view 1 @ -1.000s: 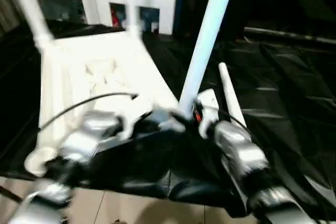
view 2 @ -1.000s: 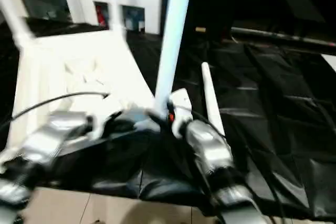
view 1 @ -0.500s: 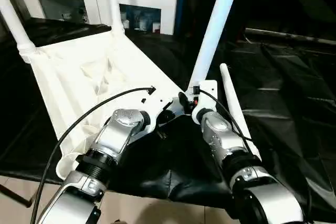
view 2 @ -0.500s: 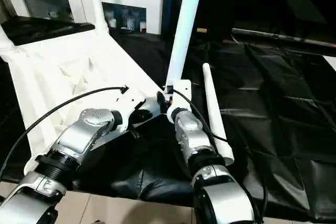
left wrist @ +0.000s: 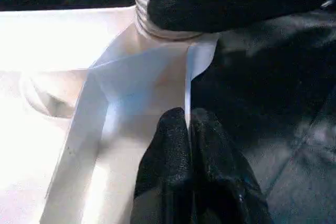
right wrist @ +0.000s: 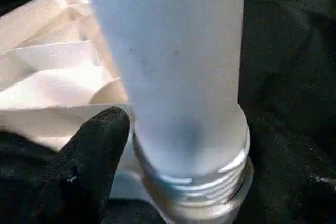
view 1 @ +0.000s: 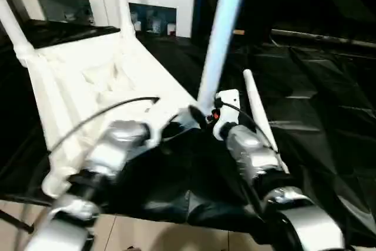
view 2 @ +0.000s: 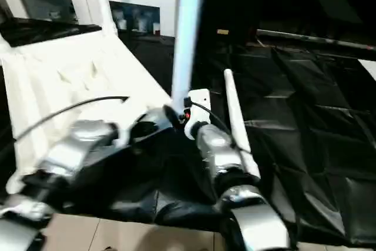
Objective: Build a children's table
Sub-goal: Rotate leg to tighten
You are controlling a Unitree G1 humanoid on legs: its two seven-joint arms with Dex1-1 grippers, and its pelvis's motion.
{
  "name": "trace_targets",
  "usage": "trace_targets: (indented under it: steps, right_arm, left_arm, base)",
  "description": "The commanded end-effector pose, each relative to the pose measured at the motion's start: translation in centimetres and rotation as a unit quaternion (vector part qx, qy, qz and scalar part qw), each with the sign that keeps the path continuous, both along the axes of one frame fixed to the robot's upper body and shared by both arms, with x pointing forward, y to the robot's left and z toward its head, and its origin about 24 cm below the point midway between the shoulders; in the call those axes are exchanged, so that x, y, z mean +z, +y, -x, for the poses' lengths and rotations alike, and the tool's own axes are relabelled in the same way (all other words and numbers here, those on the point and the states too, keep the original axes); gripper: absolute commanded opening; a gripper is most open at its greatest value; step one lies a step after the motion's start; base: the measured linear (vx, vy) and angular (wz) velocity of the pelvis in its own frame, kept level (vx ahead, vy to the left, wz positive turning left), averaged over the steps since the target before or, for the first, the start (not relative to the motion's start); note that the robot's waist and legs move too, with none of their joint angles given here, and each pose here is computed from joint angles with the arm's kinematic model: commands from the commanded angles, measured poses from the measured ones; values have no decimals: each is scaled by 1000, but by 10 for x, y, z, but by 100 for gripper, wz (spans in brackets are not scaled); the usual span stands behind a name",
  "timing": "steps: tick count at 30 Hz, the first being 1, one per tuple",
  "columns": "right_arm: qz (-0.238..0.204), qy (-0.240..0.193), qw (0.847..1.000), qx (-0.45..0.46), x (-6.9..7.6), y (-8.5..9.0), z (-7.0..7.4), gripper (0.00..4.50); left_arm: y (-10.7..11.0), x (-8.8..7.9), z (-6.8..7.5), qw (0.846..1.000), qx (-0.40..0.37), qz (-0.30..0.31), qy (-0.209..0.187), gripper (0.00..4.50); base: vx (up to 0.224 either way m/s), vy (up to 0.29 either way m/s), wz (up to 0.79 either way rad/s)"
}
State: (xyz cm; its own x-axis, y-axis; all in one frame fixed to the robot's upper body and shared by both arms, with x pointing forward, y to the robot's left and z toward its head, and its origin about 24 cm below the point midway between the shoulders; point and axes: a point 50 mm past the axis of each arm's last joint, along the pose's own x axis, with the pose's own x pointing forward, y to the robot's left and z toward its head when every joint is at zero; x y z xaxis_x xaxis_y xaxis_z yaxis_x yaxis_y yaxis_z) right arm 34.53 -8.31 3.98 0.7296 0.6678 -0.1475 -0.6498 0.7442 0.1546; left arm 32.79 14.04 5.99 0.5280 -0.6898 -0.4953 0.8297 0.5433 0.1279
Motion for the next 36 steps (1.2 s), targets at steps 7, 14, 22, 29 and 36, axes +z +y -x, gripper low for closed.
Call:
trace_targets:
  steps: [7, 14, 22, 29, 36]
  right_arm:
    - [39, -26, 982, 184, 9, -8, 24, 368]
    - [66, -28, 974, 214, 11, -15, 29, 368]
    - [93, -21, 968, 230, 7, -17, 31, 330]
    - [88, -13, 970, 224, 4, -17, 32, 285]
    - [51, 28, 986, 155, -10, -18, 31, 277]
  left_arm:
    - [5, 11, 16, 992, -119, 36, 10, 0]
    - [8, 16, 28, 983, -176, 50, 30, 0]
    - [10, 16, 28, 984, -171, 49, 27, 0]
    - [10, 16, 27, 984, -167, 50, 29, 0]
    - [10, 13, 24, 988, -138, 54, 34, 0]
  base:
    - [0, 0, 0]
    - [0, 0, 0]
    - [0, 0, 0]
    - [0, 0, 0]
    - [0, 0, 0]
